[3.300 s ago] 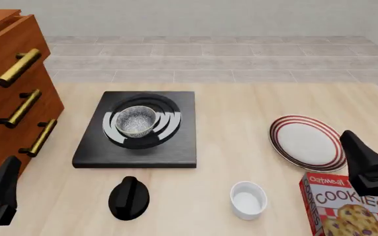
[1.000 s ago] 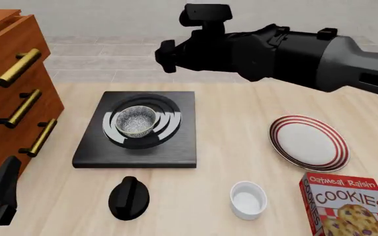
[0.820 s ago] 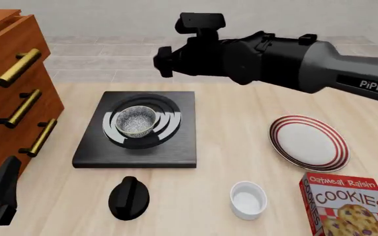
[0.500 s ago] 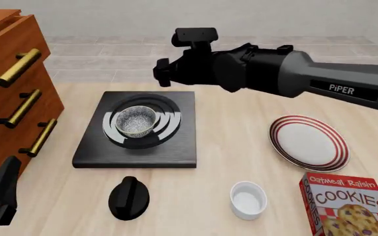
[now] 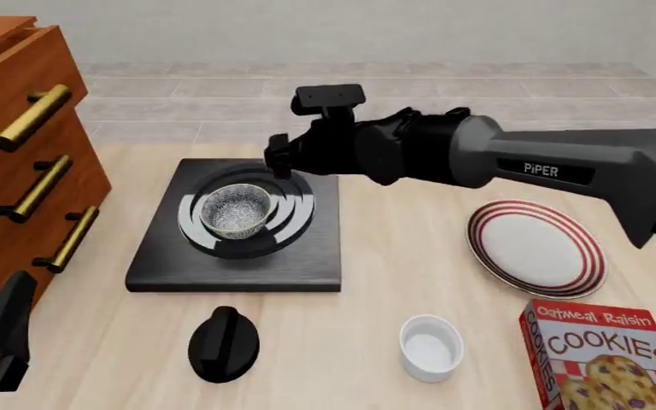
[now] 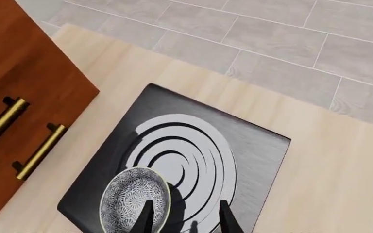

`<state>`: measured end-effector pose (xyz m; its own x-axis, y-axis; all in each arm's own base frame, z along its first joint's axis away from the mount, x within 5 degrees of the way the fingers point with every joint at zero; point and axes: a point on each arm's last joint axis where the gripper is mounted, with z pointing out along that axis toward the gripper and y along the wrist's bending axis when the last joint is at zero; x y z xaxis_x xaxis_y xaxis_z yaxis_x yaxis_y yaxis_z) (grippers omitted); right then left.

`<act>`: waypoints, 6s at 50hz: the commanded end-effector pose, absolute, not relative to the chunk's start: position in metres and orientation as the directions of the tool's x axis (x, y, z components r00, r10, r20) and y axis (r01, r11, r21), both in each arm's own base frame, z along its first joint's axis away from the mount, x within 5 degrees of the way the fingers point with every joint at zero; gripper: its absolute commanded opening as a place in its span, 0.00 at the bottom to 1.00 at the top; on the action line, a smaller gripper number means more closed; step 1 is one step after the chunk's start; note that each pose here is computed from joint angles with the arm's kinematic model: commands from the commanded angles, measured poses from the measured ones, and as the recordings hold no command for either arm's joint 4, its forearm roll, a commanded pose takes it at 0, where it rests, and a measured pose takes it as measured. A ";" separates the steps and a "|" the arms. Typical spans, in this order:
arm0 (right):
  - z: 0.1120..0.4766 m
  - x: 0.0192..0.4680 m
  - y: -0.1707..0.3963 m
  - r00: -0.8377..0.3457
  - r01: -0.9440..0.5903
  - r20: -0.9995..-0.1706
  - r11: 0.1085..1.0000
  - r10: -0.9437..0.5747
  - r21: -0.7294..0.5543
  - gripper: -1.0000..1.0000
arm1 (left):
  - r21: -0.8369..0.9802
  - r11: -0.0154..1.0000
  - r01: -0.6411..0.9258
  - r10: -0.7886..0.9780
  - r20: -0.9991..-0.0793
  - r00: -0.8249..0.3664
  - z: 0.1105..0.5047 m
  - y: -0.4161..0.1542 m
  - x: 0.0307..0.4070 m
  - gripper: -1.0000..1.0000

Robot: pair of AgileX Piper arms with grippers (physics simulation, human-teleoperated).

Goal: Pick the akita bowl on the stove and place it on the plate.

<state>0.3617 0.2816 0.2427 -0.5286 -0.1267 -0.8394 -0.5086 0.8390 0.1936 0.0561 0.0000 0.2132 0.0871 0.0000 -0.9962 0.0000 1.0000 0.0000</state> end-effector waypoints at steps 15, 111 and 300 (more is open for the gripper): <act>0.216 0.358 0.292 -0.568 -0.502 -0.813 0.837 -0.129 0.218 1.00 | 0.000 1.000 0.000 0.000 -0.996 0.087 0.213 0.000 0.056 1.00; 0.149 0.365 0.320 -0.627 -0.507 -0.757 0.835 -0.186 0.215 1.00 | 0.000 1.000 0.000 0.000 -0.996 0.087 0.213 0.000 0.056 1.00; 0.222 0.327 0.032 -0.486 -0.009 -0.864 0.988 0.133 0.157 0.00 | 0.000 1.000 0.000 0.000 -0.996 0.087 0.213 0.000 0.056 1.00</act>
<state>0.3277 0.0469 0.2244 -0.4999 0.0889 -0.8615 -0.0647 0.9881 0.1395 0.0561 0.0000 0.2132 0.0871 0.0000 -0.9962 0.0000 1.0000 0.0000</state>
